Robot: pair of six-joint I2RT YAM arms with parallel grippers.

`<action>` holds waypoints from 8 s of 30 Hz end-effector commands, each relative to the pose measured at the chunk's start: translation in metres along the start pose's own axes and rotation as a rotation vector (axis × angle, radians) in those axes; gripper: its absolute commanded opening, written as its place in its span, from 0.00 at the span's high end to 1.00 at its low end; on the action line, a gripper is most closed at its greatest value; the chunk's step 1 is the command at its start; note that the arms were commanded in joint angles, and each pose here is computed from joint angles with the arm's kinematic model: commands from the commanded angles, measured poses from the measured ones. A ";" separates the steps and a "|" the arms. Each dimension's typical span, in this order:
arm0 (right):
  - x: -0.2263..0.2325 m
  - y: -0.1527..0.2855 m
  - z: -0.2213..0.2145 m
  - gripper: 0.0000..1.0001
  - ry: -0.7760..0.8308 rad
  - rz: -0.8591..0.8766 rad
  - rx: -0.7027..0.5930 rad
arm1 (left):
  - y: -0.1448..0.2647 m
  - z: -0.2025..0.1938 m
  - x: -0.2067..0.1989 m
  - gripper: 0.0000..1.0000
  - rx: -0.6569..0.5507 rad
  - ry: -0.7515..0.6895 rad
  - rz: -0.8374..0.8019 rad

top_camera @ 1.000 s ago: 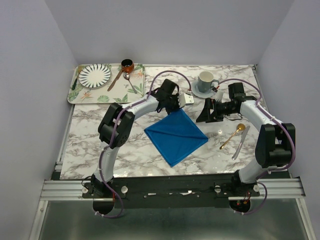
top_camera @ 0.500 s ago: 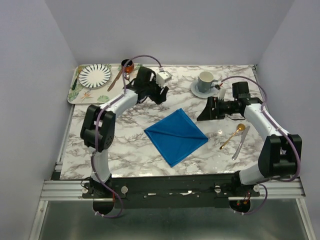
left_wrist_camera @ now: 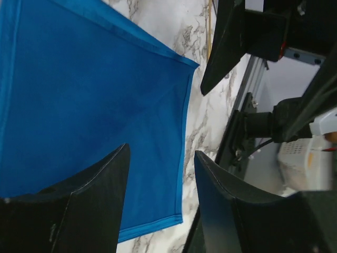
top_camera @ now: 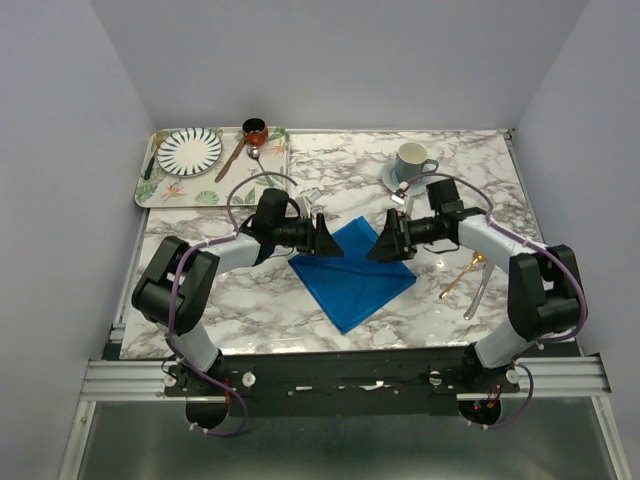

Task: Fold the napkin into a case and place the utensils inside
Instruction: Smooth out the top corner of the square-folded napkin at the center of the board, then pick up the upper triangle-folded napkin from the center of the board.

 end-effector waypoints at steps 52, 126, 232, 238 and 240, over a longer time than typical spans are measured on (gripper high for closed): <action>-0.104 -0.017 -0.030 0.00 -0.453 -0.003 0.131 | -0.006 -0.075 0.099 0.41 0.082 0.573 0.142; -0.038 0.007 0.004 0.10 -0.160 -0.055 0.062 | 0.018 -0.009 0.016 0.64 0.064 -0.076 0.035; -0.127 0.034 -0.005 0.04 -0.309 -0.285 0.206 | -0.118 -0.029 -0.016 1.00 0.498 -1.328 -0.235; -0.123 0.020 -0.005 0.01 -0.238 -0.312 0.282 | -0.115 -0.028 -0.019 1.00 0.479 -1.340 -0.237; -0.124 0.017 -0.004 0.01 -0.233 -0.324 0.292 | -0.114 -0.027 -0.021 1.00 0.468 -1.342 -0.244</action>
Point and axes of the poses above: each gripper's point midway between its finger pads, its own y axis back along the fingers, its own x axis along the line the jaws close on, z = x × y, the point moved 6 cm from there along y, back along the fingers, and after that the axes turned 12 degrees about -y, right-handed, at the moved point
